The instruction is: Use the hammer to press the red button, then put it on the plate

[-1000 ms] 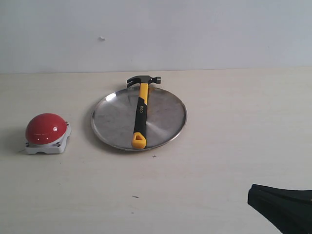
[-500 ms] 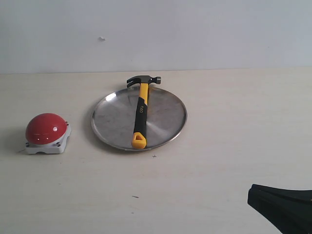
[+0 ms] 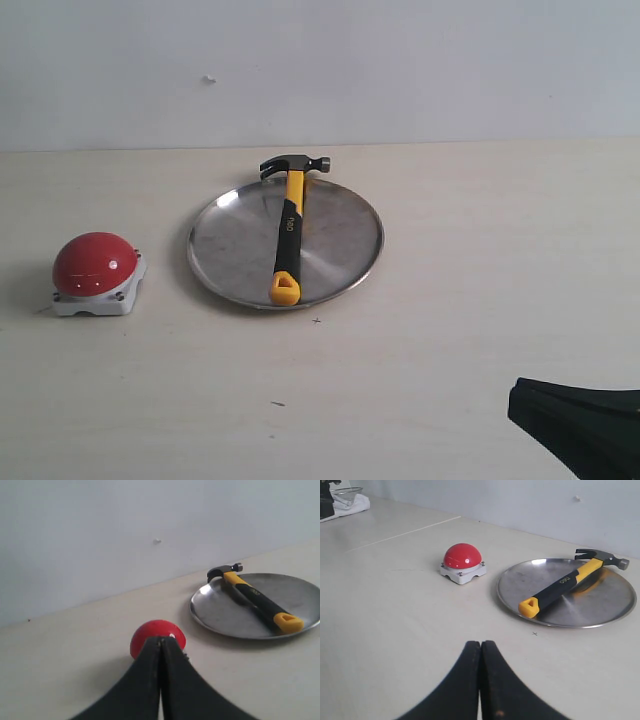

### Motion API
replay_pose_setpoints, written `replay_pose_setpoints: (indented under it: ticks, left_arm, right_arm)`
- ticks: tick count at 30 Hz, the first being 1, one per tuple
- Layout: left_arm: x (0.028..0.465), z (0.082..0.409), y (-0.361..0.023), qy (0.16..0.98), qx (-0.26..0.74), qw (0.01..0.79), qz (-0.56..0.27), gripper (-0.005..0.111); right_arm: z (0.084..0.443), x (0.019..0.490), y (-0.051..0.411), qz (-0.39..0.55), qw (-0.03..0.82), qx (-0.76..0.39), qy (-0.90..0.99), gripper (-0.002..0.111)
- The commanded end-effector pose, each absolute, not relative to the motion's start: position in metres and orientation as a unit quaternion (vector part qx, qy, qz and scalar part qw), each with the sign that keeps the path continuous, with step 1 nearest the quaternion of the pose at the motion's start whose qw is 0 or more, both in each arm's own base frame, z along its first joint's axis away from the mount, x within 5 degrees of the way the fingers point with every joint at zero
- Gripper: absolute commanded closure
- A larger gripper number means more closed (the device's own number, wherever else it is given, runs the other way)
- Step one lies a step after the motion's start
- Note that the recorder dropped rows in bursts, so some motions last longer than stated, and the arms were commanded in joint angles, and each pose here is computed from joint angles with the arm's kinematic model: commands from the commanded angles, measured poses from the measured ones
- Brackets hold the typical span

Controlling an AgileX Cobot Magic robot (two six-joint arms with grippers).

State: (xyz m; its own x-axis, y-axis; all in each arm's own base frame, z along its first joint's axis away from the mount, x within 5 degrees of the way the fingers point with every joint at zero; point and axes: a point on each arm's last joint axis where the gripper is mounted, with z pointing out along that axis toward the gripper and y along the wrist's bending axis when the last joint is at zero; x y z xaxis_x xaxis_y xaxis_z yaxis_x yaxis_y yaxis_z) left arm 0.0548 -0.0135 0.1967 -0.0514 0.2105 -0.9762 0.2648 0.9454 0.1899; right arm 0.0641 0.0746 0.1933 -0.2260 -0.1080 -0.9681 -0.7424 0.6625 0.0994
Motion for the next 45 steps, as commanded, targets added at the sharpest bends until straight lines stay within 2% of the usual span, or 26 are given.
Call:
replay_pose_setpoints:
  ticks: [1, 7, 13, 32, 34, 37, 45]
  left_arm:
    - [0.054, 0.194, -0.013, 0.733, 0.155, 0.661, -0.025, 0.107]
    - [0.055, 0.194, -0.012, 0.747, 0.075, 0.656, -0.079, 0.107]
    - [0.055, 0.19, -0.006, 0.763, 0.035, 0.643, -0.054, 0.107]
    - [0.055, 0.19, -0.006, 0.763, 0.031, 0.643, -0.051, 0.107]
    - [0.055, 0.19, -0.006, 0.763, 0.031, 0.643, -0.051, 0.107]
    - [0.055, 0.19, -0.006, 0.763, 0.031, 0.643, -0.051, 0.107]
    - [0.055, 0.19, -0.006, 0.763, 0.031, 0.643, -0.051, 0.107]
  right_arm:
    - [0.193, 0.063, 0.074, 0.288, 0.551, -0.294, 0.726, 0.108]
    - [0.192, 0.063, 0.074, 0.286, 0.549, -0.295, 0.728, 0.108]
    - [0.192, 0.063, 0.074, 0.286, 0.549, -0.295, 0.728, 0.108]
    - [0.196, 0.061, 0.072, 0.29, 0.567, -0.295, 0.713, 0.108]
    - [0.2, 0.06, 0.069, 0.251, 0.601, -0.335, 0.681, 0.108]
    - [0.205, 0.061, 0.058, 0.207, 0.638, -0.318, 0.669, 0.108]
    - [0.199, 0.059, 0.015, 0.058, 0.665, -0.137, 0.732, 0.108]
